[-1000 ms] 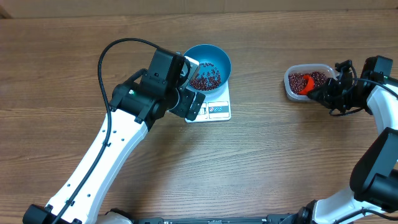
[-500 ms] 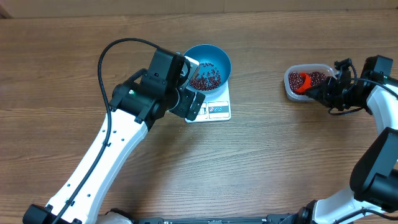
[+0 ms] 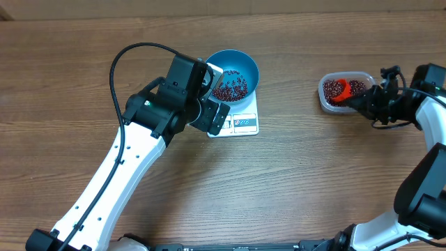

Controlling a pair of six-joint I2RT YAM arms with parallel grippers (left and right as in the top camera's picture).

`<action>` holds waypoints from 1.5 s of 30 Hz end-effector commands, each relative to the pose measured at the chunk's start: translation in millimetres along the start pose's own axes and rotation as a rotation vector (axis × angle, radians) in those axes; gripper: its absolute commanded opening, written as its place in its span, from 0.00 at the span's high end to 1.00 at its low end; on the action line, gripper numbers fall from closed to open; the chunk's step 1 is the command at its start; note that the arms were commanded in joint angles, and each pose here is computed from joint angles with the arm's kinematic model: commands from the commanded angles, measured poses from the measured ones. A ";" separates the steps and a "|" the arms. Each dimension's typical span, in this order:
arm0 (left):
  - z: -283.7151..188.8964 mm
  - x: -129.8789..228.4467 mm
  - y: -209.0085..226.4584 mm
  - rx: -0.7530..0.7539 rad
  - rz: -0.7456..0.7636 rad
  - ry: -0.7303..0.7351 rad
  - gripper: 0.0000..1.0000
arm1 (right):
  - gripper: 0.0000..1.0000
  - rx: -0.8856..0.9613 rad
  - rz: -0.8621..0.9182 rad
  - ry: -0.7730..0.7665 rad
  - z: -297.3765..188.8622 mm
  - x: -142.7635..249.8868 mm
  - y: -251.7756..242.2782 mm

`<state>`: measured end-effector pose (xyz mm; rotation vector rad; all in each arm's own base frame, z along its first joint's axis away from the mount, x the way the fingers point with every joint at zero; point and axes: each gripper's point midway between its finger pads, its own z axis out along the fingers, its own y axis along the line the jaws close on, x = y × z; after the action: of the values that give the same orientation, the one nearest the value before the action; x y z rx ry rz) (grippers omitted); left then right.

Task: Scoop item into bowl and weigh 150g on scale
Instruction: 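Lift the filled scoop and carry it over the teal bowl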

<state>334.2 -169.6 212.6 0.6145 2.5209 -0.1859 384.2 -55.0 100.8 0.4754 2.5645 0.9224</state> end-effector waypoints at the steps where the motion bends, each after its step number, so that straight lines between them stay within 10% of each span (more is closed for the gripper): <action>1: -4.5 -6.1 -0.3 0.008 0.016 -0.020 0.00 | 0.96 -0.045 0.031 -0.004 -2.9 1.2 -1.0; 45: -4.4 -6.0 -0.5 0.009 0.016 -0.020 0.00 | 0.96 -0.431 -0.086 0.071 -1.2 7.6 107.3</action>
<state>334.2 -169.7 212.6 0.6145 2.5210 -0.1862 387.9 11.8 151.6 0.3069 2.3658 1.4035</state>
